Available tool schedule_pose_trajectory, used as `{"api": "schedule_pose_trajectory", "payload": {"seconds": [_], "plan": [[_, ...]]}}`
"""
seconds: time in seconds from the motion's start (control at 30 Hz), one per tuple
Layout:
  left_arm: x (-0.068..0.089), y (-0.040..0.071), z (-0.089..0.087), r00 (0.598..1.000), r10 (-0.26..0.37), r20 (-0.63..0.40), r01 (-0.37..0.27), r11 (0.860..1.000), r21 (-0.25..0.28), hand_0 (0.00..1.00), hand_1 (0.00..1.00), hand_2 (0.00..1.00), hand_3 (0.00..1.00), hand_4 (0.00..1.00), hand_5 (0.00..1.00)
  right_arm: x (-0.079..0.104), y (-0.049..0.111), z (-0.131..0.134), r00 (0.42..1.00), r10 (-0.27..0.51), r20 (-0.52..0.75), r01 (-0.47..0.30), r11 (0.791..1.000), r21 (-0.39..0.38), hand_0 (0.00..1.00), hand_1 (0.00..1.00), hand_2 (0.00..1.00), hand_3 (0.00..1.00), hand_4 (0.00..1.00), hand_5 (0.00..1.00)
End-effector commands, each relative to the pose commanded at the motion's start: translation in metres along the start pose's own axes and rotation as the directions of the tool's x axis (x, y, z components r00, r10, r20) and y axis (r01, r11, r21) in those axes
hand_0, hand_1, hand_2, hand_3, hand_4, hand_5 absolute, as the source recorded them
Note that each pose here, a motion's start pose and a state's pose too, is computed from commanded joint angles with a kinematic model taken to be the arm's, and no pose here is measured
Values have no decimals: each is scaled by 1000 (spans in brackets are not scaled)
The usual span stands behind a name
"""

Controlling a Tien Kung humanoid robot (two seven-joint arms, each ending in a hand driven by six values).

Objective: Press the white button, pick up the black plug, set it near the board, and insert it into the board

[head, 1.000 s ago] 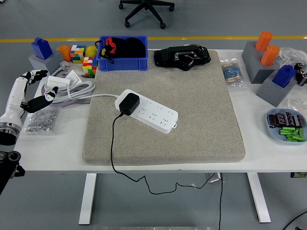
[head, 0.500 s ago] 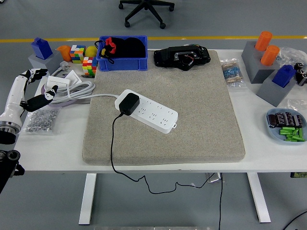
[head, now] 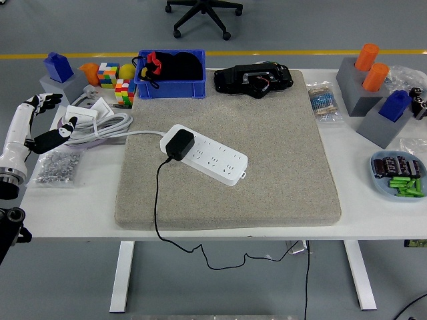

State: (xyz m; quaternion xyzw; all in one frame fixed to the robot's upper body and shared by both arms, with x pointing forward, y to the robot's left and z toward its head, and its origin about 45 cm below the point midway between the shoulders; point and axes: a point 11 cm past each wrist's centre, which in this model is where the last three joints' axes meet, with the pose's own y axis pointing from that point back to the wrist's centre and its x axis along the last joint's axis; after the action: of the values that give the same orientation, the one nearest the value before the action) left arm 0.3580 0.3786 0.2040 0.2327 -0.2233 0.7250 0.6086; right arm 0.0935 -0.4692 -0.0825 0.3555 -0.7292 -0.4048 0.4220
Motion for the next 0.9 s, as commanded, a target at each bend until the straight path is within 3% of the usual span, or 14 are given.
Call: {"api": "schedule_pose_trajectory", "payload": {"seconds": [0.9], "plan": [[3,0,0,1000,2,-1,-2,1000,3,802,769,765,722,728,187,2,0,-5,1000,5,-6,-5,1000,8,597,502,513,531,654,341]]}}
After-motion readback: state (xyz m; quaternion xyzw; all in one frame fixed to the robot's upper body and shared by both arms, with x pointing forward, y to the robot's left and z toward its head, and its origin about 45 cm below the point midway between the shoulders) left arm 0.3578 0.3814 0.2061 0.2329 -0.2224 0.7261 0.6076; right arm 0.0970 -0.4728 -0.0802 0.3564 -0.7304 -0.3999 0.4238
